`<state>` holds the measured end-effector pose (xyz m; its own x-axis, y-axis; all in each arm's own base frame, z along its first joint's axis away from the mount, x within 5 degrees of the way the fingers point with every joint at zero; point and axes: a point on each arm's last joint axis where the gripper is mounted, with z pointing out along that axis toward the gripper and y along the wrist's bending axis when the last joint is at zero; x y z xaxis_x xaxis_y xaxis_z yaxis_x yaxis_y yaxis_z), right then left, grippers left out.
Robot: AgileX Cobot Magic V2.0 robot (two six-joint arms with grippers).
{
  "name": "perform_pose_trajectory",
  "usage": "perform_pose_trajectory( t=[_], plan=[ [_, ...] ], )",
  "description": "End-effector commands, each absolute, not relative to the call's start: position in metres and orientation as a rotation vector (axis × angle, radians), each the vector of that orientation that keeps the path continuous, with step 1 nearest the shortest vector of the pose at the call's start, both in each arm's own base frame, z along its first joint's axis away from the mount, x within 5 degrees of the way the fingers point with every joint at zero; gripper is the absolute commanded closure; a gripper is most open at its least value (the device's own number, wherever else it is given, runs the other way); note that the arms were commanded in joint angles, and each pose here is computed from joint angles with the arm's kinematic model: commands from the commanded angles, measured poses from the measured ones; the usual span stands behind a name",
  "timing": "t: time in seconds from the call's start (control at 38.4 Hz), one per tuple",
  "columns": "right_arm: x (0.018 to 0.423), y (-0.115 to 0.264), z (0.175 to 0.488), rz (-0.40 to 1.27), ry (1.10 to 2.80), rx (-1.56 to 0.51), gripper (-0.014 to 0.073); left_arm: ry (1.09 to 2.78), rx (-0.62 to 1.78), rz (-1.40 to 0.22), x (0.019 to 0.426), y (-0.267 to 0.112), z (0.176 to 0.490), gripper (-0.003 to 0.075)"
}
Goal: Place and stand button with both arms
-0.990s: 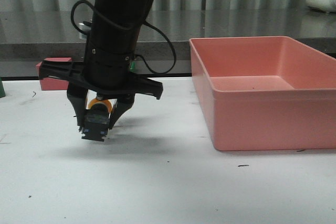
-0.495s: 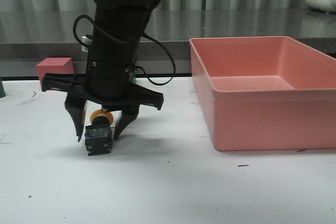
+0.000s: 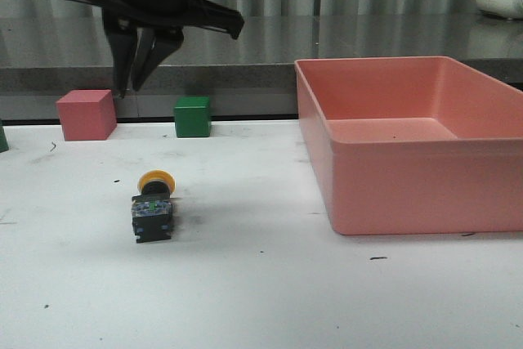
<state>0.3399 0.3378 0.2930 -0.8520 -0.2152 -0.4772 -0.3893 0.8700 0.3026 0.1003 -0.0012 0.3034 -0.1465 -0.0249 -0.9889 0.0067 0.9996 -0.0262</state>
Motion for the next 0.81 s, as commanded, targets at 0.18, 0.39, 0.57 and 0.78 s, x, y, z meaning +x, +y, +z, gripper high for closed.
perform_pose_trajectory(
  t=[0.18,0.39,0.57,0.78],
  plan=[
    [0.341,0.247,0.387,0.445,2.493,-0.53,0.0657,1.614,-0.019,-0.039,0.102,-0.001,0.322,0.0082],
    [0.346,0.177,0.404,0.322,2.574,-0.478,0.0657,1.614,-0.019,-0.039,0.102,-0.001,0.322,0.0082],
    [0.328,0.107,0.407,0.251,2.627,-0.303,0.0657,1.614,-0.019,-0.039,0.102,-0.001,0.322,0.0082],
    [0.275,0.048,0.385,0.198,2.62,-0.102,0.0657,1.614,-0.019,-0.039,0.102,-0.001,0.322,0.0082]
  ],
)
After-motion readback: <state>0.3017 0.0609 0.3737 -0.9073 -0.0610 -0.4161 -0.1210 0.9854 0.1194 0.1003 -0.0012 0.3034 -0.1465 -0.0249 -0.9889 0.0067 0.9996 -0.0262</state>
